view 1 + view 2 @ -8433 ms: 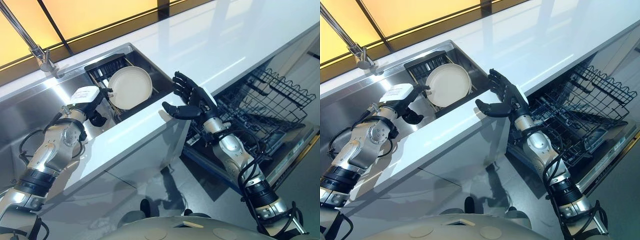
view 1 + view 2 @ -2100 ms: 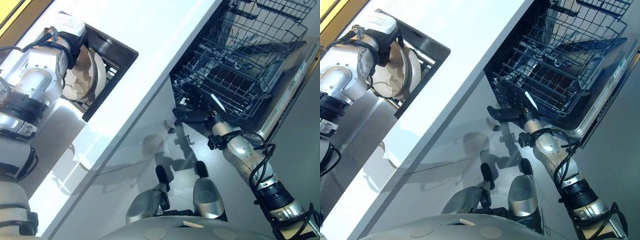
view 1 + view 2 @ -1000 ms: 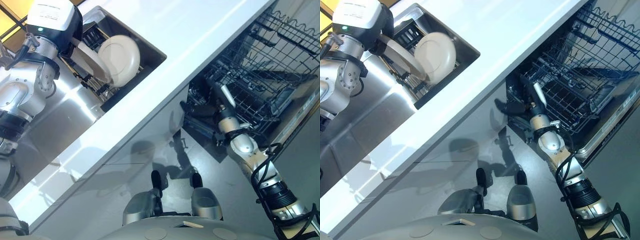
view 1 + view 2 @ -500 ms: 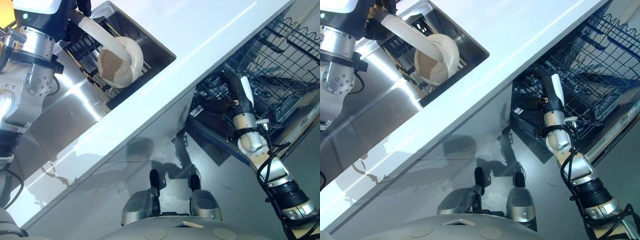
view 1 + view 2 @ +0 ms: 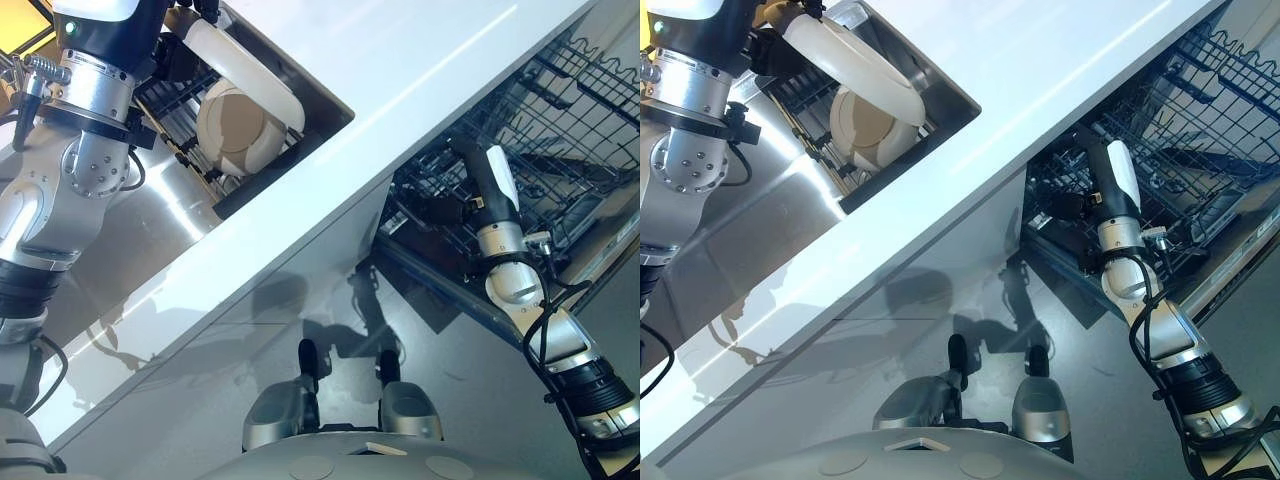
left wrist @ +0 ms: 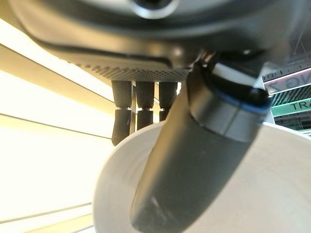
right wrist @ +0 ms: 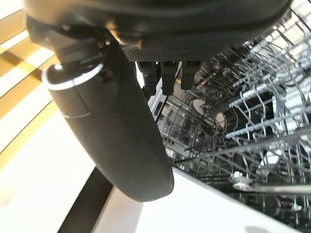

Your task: Pick up plates and place into dishwasher.

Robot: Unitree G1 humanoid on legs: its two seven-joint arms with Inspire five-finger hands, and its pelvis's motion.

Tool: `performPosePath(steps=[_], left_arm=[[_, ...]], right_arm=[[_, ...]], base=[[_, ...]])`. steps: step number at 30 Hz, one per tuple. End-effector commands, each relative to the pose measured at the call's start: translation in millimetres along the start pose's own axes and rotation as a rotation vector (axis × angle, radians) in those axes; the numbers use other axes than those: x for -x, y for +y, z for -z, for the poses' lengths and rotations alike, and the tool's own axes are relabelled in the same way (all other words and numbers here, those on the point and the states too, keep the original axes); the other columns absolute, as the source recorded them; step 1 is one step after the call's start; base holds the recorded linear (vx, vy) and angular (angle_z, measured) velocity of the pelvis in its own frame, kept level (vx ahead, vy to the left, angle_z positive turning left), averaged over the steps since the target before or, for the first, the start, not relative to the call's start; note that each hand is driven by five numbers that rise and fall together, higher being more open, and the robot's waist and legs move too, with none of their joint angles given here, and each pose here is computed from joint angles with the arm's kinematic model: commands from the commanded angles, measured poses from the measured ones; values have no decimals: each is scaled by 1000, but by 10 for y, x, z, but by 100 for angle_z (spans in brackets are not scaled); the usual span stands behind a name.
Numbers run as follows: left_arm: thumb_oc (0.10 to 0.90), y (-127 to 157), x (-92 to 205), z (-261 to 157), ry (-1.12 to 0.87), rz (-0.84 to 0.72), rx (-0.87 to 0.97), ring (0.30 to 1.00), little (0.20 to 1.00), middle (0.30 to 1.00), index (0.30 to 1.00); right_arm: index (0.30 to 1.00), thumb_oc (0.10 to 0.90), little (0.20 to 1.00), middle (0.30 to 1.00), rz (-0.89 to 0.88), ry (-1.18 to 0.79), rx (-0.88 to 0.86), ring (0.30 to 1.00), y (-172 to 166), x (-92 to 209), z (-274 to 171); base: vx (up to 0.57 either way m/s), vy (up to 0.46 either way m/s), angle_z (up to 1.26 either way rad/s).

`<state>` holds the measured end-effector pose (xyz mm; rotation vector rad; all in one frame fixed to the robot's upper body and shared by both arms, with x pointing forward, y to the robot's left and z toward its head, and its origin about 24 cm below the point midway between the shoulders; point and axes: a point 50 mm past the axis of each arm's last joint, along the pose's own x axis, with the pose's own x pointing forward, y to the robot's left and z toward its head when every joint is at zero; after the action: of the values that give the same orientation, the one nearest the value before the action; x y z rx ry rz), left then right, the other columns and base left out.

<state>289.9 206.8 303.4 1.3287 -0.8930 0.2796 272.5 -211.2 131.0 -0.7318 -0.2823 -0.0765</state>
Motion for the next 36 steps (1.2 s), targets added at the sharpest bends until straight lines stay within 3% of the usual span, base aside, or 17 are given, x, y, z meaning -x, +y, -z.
performPosePath(steps=[1,5,8,12,17,21,29,33,36], left_arm=[[100,168,-61,70,16,-118,-36,300,200,300,300],[100,180,64,172,33,-136,-52,300,200,300,300],[100,252,192,264,55,-146,-70,300,200,300,300],[100,419,285,384,94,-146,-111,300,200,300,300],[100,566,250,505,148,-140,-163,300,200,300,300],[100,610,185,560,164,-137,-180,300,200,300,300],[100,656,139,633,176,-128,-199,300,200,300,300],[100,599,106,571,171,-129,-186,300,200,300,300],[100,529,93,535,158,-135,-153,300,200,300,300]], right_arm=[[900,800,900,900,171,-816,-169,900,-367,-204,-1597],[900,800,900,900,-18,-358,-314,900,-182,-317,-941],[900,800,900,900,-50,-11,-380,900,-8,-152,-243],[900,800,900,900,-21,190,-390,900,41,139,264],[900,800,900,900,96,312,-369,900,12,339,532],[900,800,900,900,176,332,-352,900,-44,376,602],[900,800,900,900,443,299,-267,900,-504,362,671],[900,800,900,900,585,-116,-108,900,-895,155,100],[900,800,900,900,531,-367,-65,900,-963,48,-348]], base=[[-49,-12,-1],[-49,2,0],[-12,5,0],[13,1,-1],[5,11,-9],[-15,8,-9],[-8,0,-10],[8,-6,-4],[-12,7,-4]])
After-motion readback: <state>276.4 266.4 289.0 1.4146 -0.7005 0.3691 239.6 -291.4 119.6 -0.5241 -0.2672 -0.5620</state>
